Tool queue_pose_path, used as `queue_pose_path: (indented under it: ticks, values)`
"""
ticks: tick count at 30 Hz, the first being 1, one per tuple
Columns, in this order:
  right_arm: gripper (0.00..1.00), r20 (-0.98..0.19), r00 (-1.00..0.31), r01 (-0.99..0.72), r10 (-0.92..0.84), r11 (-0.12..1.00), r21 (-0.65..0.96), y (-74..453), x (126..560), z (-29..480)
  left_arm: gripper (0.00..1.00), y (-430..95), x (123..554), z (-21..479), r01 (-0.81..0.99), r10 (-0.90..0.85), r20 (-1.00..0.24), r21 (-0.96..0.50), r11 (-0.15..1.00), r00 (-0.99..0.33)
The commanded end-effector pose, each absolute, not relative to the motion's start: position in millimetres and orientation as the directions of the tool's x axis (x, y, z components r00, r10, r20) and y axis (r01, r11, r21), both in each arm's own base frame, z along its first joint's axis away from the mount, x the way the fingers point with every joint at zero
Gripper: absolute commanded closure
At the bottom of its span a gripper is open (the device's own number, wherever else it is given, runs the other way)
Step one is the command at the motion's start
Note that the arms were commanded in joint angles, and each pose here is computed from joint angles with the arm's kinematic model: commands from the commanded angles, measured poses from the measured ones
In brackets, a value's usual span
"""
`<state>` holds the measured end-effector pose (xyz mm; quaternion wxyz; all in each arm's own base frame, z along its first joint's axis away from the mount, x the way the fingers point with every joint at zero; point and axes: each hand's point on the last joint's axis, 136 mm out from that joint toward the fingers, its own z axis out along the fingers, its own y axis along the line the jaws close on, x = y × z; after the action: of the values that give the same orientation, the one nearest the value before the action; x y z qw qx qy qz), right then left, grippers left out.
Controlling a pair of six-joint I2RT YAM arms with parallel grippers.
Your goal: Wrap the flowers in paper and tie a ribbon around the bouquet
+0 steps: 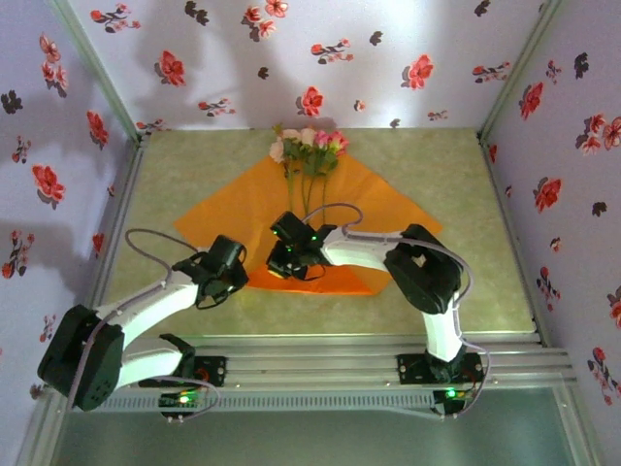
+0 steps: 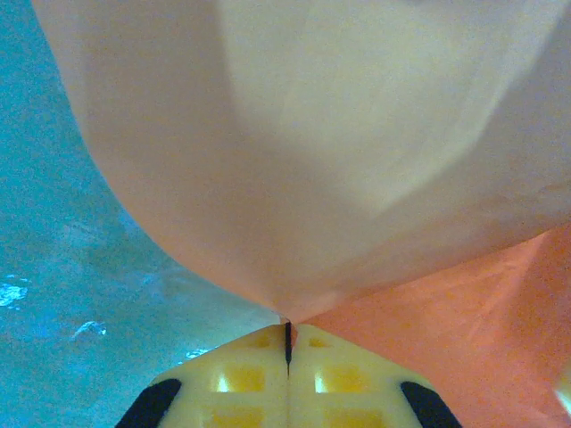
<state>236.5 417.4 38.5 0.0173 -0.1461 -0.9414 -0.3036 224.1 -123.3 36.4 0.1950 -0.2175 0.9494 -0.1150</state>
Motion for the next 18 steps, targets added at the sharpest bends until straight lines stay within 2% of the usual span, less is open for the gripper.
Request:
queue_pose_path:
  ticks: [1, 5, 11, 18]
  values:
    - [1.0, 0.172, -0.947, 0.32, 0.27, 0.78, 0.538, 423, 235, 19, 1.0, -127, 233, 50, -0.305, -0.399, -0.39, -0.283, 0.91, -0.83]
    - [1.0, 0.217, -0.928, 0.371, 0.302, 0.806, 0.462, 411, 224, -7, 1.0, -135, 236, 64, -0.214, -0.311, -0.464, -0.252, 0.944, -0.829]
    - [1.0, 0.256, -0.909, 0.413, 0.33, 0.798, 0.439, 404, 217, -22, 1.0, -153, 235, 84, -0.041, -0.113, -0.556, -0.14, 0.989, -0.823]
    - [1.0, 0.279, -0.896, 0.439, 0.344, 0.777, 0.451, 402, 216, -24, 1.0, -172, 233, 88, 0.098, 0.09, -0.58, 0.017, 0.995, -0.81]
